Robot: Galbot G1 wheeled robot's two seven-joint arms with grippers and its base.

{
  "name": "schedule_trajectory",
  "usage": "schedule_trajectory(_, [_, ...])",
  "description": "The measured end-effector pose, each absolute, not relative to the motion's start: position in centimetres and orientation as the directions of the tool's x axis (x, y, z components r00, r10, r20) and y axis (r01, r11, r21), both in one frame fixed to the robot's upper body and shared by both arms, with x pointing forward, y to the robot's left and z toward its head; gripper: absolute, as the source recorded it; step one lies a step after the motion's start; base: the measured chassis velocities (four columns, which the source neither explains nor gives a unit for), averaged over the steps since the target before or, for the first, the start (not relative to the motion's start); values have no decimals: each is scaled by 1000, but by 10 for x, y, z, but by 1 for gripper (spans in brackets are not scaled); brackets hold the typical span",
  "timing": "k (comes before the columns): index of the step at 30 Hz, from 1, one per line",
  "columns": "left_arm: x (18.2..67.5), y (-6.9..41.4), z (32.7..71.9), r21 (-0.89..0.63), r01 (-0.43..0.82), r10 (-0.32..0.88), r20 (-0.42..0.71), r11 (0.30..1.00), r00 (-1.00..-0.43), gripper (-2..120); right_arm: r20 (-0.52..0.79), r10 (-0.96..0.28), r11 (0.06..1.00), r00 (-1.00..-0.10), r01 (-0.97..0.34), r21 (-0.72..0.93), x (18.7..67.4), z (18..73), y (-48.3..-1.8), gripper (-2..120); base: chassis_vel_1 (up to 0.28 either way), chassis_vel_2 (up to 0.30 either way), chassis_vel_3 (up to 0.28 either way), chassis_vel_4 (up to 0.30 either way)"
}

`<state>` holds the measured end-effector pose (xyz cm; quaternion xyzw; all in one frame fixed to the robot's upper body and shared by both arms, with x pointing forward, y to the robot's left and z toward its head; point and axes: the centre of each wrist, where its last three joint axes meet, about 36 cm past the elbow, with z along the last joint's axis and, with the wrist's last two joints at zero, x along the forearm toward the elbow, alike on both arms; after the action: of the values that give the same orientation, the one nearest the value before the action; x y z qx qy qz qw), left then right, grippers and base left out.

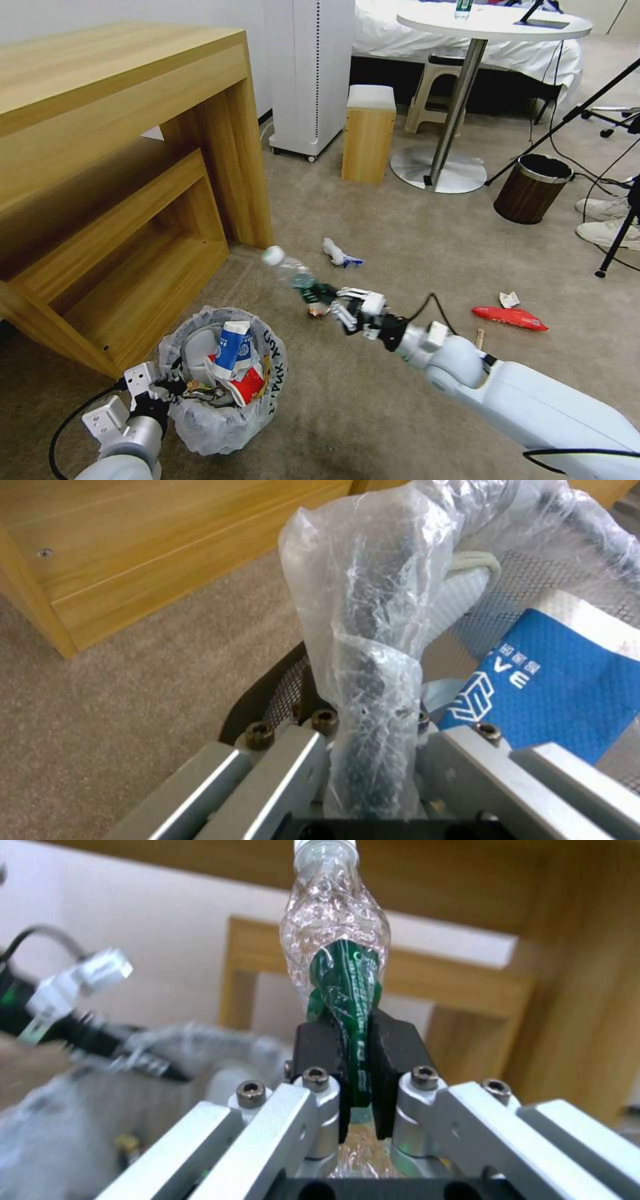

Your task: Pick up the trash bin and place the garbage on the floor into it.

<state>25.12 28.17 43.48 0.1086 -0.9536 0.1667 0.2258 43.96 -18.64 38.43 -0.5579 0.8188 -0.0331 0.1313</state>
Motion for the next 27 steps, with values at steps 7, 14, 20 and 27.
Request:
schedule_trajectory(7, [248, 275, 442, -280, -283, -132, 458, 917, -879, 1, -87, -944, 329, -318, -931, -160, 451, 370, -150, 6, 0, 0, 0, 0])
schedule_trajectory(14, [246, 274, 446, -284, -285, -136, 450, 916, -883, 1, -25, -955, 297, -297, -940, -166, 461, 369, -120, 6, 0, 0, 0, 0])
schedule_trajectory(20, [246, 274, 447, -286, -287, -138, 446, 914, -884, 1, -2, -962, 269, -272, -951, -153, 453, 366, -106, 6, 0, 0, 0, 0])
schedule_trajectory(27, [248, 276, 448, -289, -286, -139, 440, 913, -887, 1, 26, -966, 253, -259, -957, -141, 445, 361, -100, 5, 0, 0, 0, 0])
